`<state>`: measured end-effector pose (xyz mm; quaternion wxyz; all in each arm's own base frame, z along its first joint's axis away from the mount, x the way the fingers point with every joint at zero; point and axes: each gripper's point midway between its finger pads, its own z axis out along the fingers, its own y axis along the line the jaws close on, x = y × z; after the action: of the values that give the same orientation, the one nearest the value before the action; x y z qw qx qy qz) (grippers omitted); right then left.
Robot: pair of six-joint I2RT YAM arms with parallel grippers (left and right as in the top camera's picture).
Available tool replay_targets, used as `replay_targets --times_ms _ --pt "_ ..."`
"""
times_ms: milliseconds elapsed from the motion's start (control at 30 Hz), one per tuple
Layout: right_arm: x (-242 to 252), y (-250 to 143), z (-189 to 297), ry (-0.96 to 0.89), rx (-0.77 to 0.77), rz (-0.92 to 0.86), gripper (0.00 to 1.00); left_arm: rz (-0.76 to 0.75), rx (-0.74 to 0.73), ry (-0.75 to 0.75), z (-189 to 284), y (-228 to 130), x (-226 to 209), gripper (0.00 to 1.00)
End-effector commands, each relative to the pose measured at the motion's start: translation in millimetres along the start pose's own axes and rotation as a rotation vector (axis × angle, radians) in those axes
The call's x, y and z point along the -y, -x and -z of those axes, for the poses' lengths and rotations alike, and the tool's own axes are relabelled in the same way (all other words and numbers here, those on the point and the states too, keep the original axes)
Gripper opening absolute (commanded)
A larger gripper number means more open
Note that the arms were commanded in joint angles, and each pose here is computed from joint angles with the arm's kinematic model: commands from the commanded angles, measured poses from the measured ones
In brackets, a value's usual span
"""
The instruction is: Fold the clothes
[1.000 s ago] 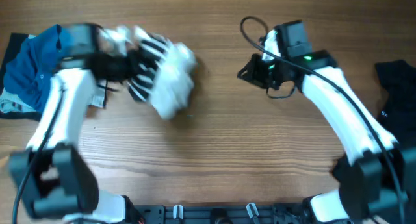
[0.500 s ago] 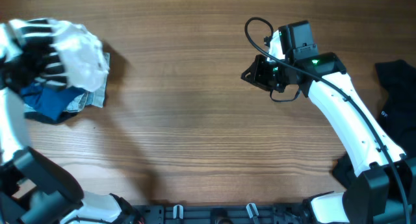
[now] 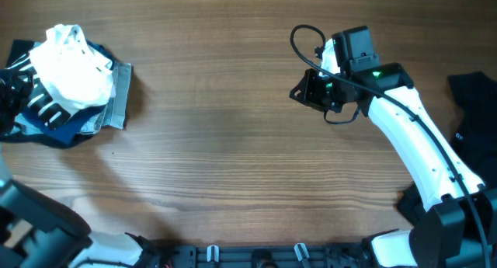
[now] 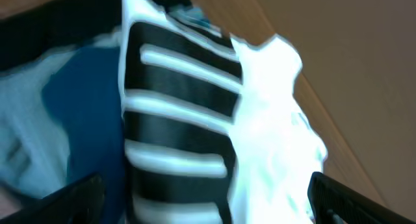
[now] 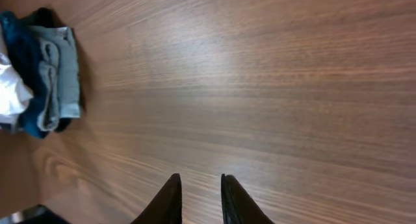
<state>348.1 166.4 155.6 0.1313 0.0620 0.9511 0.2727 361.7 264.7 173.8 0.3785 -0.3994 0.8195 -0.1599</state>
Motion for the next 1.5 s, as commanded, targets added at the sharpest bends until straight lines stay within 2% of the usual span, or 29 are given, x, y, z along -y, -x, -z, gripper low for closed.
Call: replay_targets --times_ms 0,100,233,333,400,500,533,633,800,933,1033,1167,1467 --pt "-4.9 12.1 22.2 -0.030 0.101 0.108 0.22 -0.197 0.091 -0.175 80.7 10.4 96.6 1.00" --pt "-10.5 18.6 46.3 -0.046 0.188 0.163 0.22 -0.379 0.049 -0.298 112.9 -30.7 155.2 1.00" --pt "-25.9 19.2 99.9 -0.051 0.343 0.285 0.26 -0.617 -0.063 -0.400 147.5 -110.1 211.9 1.00" --pt "-41.6 8.4 149.4 -0.028 0.472 0.383 0.32 -0.724 -0.101 -0.360 169.3 -153.3 225.3 1.00" --pt "-52.0 -3.4 183.3 -0.004 0.562 0.443 0.38 -0.757 -0.091 -0.295 180.6 -167.9 224.1 1.00" --pt "-63.9 -22.2 229.9 0.023 0.699 0.531 0.68 -0.762 -0.065 -0.214 194.7 -179.7 218.8 1.00" --pt "-64.9 -25.7 239.6 0.022 0.731 0.544 1.00 -0.777 -0.062 -0.208 198.7 -183.6 218.3 1.00" --pt "-65.5 -36.4 267.6 0.018 0.826 0.554 1.00 -0.810 -0.086 -0.222 203.8 -195.8 219.5 1.00" --pt "-67.2 -48.5 283.4 0.049 0.869 0.536 1.00 -0.824 -0.092 -0.246 203.6 -199.8 225.2 1.00" --pt "-66.7 -48.3 282.2 0.113 0.853 0.390 1.00 -0.824 -0.094 -0.245 202.8 -199.7 225.2 1.00" --pt "-66.4 -46.5 279.5 0.190 0.826 0.206 1.00 -0.824 -0.094 -0.245 202.8 -199.8 225.2 1.00" --pt "-40.2 -35.8 283.7 0.060 0.891 0.120 1.00 -0.824 -0.094 -0.245 202.8 -199.7 225.2 1.00" --pt "-34.3 -29.0 291.7 0.026 0.943 0.091 1.00 -0.824 -0.094 -0.245 202.8 -199.7 225.2 1.00"
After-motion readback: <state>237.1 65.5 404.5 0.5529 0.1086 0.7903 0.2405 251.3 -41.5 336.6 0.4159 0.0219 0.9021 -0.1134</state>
